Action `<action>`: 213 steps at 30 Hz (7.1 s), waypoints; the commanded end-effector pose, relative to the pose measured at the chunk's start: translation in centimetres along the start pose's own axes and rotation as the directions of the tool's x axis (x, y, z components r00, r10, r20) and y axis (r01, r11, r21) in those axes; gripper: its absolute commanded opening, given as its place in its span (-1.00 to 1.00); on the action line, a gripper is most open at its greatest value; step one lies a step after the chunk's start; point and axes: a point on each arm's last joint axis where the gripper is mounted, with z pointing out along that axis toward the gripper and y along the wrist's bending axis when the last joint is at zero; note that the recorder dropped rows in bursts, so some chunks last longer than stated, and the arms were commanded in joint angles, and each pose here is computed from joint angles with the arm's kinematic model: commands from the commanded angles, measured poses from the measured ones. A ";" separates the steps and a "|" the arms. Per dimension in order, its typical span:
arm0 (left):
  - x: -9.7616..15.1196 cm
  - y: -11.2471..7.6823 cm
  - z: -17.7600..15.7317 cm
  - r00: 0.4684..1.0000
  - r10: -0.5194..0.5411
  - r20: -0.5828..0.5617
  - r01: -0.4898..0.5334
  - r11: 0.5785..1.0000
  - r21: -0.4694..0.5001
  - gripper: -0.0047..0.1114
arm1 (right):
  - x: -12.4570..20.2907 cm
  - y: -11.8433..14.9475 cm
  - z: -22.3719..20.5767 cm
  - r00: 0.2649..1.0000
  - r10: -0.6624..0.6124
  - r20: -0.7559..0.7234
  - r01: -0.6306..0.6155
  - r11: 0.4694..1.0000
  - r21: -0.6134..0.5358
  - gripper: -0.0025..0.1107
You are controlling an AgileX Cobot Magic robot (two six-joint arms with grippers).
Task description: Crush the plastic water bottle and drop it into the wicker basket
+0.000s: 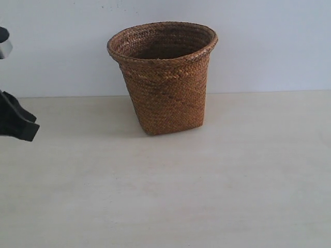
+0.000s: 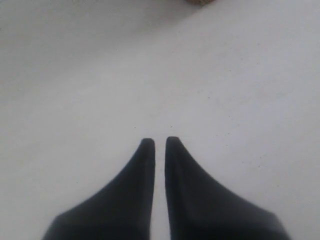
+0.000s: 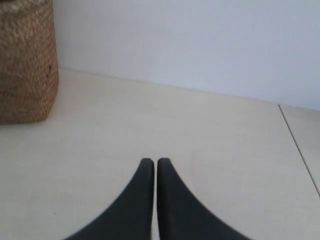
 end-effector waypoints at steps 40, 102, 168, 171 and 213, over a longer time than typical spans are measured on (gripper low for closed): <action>14.3 -2.3 -6.2 0.675 -0.151 0.722 0.183 0.983 0.034 -0.84 | 11.2 2.3 -5.8 0.932 0.181 0.313 -0.193 0.981 0.005 -0.96; 21.2 -1.9 -3.5 0.749 -0.256 0.611 0.423 0.894 -0.144 -0.84 | 11.2 2.3 -5.8 0.932 0.181 0.313 -0.193 0.981 0.005 -0.96; 21.1 -1.9 -3.5 0.746 -0.258 0.614 0.426 0.893 -0.142 -0.84 | 12.9 2.4 -7.1 0.942 0.200 0.270 -0.217 0.976 0.035 -0.96; 21.1 -1.9 -3.5 0.746 -0.258 0.614 0.426 0.893 -0.142 -0.84 | 13.7 2.4 -6.4 0.943 0.193 0.271 -0.213 0.976 0.047 -0.96; 21.1 -1.9 -3.5 0.746 -0.258 0.614 0.426 0.893 -0.142 -0.84 | 16.8 2.8 -4.7 0.965 0.210 0.158 -0.220 0.974 0.049 -0.96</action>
